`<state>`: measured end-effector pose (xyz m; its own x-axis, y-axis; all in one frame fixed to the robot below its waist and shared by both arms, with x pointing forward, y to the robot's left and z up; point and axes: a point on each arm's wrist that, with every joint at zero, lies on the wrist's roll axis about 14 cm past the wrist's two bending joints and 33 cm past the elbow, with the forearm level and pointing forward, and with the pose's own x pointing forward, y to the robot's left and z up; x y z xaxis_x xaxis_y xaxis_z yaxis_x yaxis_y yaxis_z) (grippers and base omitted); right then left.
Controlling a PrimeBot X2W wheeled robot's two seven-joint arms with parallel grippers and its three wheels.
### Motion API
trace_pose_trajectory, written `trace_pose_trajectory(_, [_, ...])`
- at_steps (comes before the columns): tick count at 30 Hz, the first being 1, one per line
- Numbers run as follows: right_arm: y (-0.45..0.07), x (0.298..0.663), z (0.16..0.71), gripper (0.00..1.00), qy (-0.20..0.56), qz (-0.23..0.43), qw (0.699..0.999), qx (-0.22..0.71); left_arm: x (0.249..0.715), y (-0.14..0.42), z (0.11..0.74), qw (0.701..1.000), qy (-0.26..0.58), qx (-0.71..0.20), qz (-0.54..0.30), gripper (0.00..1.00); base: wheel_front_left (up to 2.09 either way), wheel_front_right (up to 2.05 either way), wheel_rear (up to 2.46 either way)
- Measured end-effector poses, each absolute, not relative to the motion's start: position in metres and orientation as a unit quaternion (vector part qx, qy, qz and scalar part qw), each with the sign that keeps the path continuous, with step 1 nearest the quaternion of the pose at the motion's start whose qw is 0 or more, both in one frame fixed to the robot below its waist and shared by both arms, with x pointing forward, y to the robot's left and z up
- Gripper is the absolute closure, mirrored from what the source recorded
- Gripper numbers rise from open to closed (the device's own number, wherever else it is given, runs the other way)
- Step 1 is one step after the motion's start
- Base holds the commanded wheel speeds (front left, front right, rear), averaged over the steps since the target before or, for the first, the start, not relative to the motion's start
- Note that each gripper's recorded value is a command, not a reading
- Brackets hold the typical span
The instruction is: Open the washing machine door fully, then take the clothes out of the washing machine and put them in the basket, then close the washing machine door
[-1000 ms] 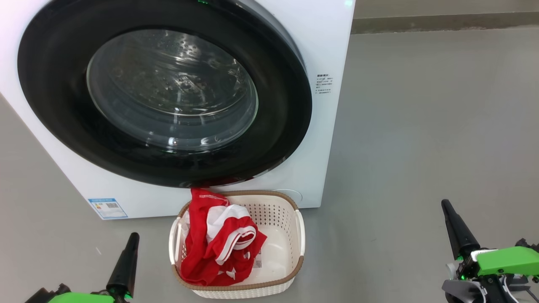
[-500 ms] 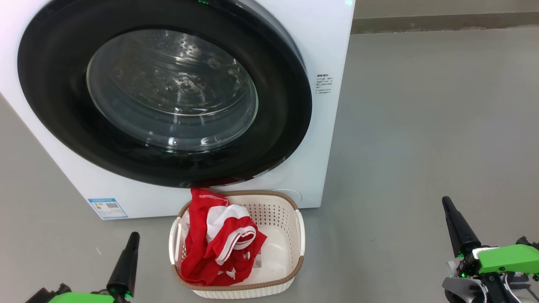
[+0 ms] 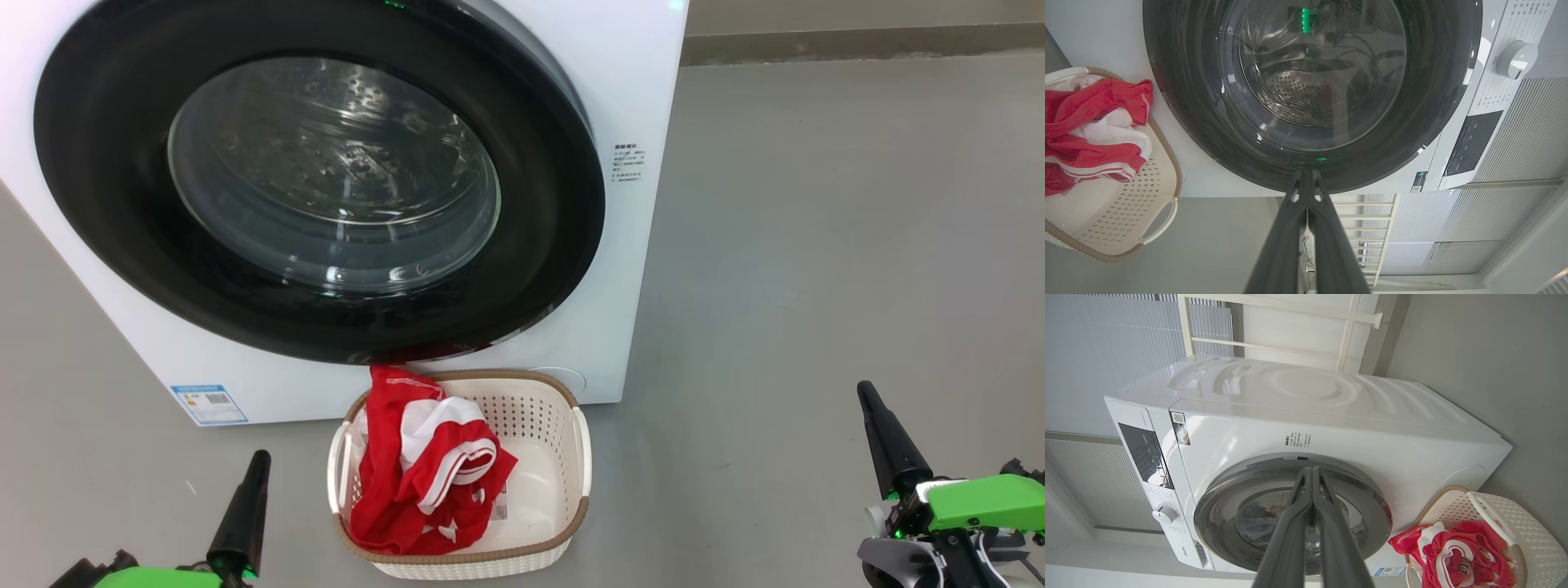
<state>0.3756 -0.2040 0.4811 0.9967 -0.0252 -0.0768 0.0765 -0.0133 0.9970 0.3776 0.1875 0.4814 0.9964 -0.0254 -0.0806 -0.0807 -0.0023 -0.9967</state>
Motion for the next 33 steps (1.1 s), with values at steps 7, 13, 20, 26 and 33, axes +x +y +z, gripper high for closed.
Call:
trace_pose_trajectory(7, [-0.2041,0.3756,0.4810,1.00,0.018,-0.037,0.702,0.711,0.3776,0.1875,0.4815,0.705,0.037,-0.708,0.020,1.00,0.00,0.00,0.00])
trace_pose_trajectory(13, [-0.2042,0.3756,0.4810,1.00,0.018,-0.037,0.702,0.711,0.3776,0.1875,0.4814,0.705,0.037,-0.708,0.020,1.00,0.00,0.00,0.00])
trace_pose_trajectory(20, [-0.2043,0.3756,0.4810,1.00,0.018,-0.037,0.702,0.711,0.3776,0.1875,0.4814,0.705,0.037,-0.708,0.020,1.00,0.00,0.00,0.00])
trace_pose_trajectory(26, [-0.2044,0.3755,0.4810,1.00,0.018,-0.037,0.702,0.711,0.3776,0.1875,0.4815,0.705,0.037,-0.708,0.020,1.00,0.00,0.00,0.00])
trace_pose_trajectory(33, [-0.2044,0.3755,0.4810,1.00,0.018,-0.037,0.702,0.711,0.3776,0.1875,0.4815,0.705,0.037,-0.708,0.020,1.00,0.00,0.00,0.00])
